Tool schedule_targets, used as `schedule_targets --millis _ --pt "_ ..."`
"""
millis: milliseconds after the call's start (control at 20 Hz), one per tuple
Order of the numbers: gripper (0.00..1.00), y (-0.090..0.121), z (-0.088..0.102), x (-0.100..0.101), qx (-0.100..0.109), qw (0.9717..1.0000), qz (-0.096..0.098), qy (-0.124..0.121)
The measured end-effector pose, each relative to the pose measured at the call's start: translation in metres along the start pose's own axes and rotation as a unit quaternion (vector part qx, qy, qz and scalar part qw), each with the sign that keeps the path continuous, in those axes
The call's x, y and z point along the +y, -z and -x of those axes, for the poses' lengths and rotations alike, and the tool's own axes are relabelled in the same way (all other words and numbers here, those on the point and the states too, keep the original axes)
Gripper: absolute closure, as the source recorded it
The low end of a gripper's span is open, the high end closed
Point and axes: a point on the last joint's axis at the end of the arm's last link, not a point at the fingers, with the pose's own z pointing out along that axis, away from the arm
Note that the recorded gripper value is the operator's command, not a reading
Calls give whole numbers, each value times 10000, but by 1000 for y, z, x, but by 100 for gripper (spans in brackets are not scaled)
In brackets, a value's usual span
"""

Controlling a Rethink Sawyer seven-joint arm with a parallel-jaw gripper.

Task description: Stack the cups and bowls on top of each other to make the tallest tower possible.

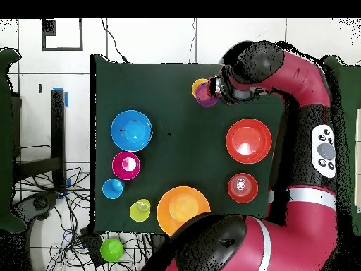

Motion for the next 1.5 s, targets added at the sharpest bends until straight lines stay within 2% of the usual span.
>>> schedule_targets --millis 350,1050,1500 --pt "100 5 7 1 -108 9999 -69 60" --pt "100 -2 9 6 -100 9999 -38 123" --pt "100 -10 12 5 -142 9997 -92 160"
